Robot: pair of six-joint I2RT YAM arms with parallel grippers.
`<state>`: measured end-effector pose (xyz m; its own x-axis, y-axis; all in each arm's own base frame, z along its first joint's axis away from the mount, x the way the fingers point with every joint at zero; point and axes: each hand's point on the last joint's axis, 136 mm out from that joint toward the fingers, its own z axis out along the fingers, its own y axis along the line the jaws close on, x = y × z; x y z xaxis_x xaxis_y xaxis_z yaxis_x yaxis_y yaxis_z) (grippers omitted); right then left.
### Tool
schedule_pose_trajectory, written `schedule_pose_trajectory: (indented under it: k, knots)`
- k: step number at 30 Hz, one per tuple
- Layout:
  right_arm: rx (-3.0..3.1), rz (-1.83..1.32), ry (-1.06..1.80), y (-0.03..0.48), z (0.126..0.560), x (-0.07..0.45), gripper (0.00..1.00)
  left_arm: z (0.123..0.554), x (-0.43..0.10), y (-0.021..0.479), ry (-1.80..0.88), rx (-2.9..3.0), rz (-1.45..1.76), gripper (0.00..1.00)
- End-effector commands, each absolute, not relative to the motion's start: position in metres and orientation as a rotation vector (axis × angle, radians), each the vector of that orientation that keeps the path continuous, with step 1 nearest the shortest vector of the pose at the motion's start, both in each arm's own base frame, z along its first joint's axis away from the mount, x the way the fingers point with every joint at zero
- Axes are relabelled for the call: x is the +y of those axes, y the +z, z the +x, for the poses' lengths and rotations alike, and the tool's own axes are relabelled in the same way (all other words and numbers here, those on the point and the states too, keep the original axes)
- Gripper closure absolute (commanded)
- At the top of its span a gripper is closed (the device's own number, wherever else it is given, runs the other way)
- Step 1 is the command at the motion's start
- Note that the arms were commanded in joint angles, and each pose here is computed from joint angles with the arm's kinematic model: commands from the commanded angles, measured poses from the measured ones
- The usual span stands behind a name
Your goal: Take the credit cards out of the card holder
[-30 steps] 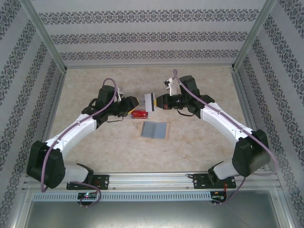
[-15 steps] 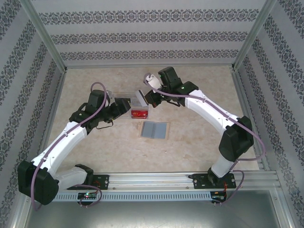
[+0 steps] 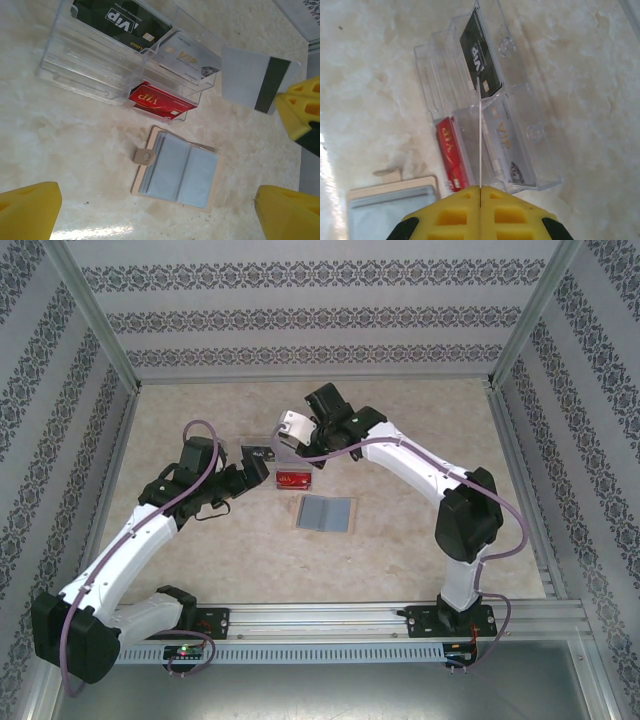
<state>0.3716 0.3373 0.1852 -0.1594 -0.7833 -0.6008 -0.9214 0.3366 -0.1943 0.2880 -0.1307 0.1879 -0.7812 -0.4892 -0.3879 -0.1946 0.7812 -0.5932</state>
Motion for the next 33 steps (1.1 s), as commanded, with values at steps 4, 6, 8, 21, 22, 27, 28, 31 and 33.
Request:
schedule_pose_trajectory:
  k: [4,6,8,21,22,27,28,31,33]
  knots:
    - [1.915,-1.636,0.088,0.172,0.385,0.338,1.0,0.281,-0.113,0.183,-0.648,2.441,-0.54,0.0]
    - [1.904,-1.651,0.059,0.169,0.389,0.339,1.0,0.279,-0.111,0.184,-0.641,2.436,-0.543,0.0]
    - [1.891,-1.672,0.028,0.165,0.393,0.34,1.0,0.279,-0.11,0.184,-0.64,2.433,-0.549,0.0]
    - [1.898,-1.71,-0.003,0.143,0.401,0.348,1.0,0.278,-0.107,0.183,-0.637,2.441,-0.556,0.0]
    - [1.901,-1.713,0.001,0.141,0.4,0.349,1.0,0.278,-0.107,0.183,-0.638,2.44,-0.555,0.0]
    - [1.909,-1.712,-0.012,0.135,0.403,0.35,1.0,0.278,-0.106,0.182,-0.638,2.439,-0.561,0.0]
    - [1.909,-1.71,-0.015,0.134,0.404,0.35,1.0,0.278,-0.106,0.182,-0.638,2.439,-0.562,0.0]
    - [1.913,-1.712,-0.019,0.131,0.405,0.35,1.0,0.277,-0.105,0.183,-0.639,2.437,-0.562,0.0]
    - [1.916,-1.716,-0.029,0.129,0.406,0.349,1.0,0.277,-0.104,0.182,-0.64,2.435,-0.566,0.0]
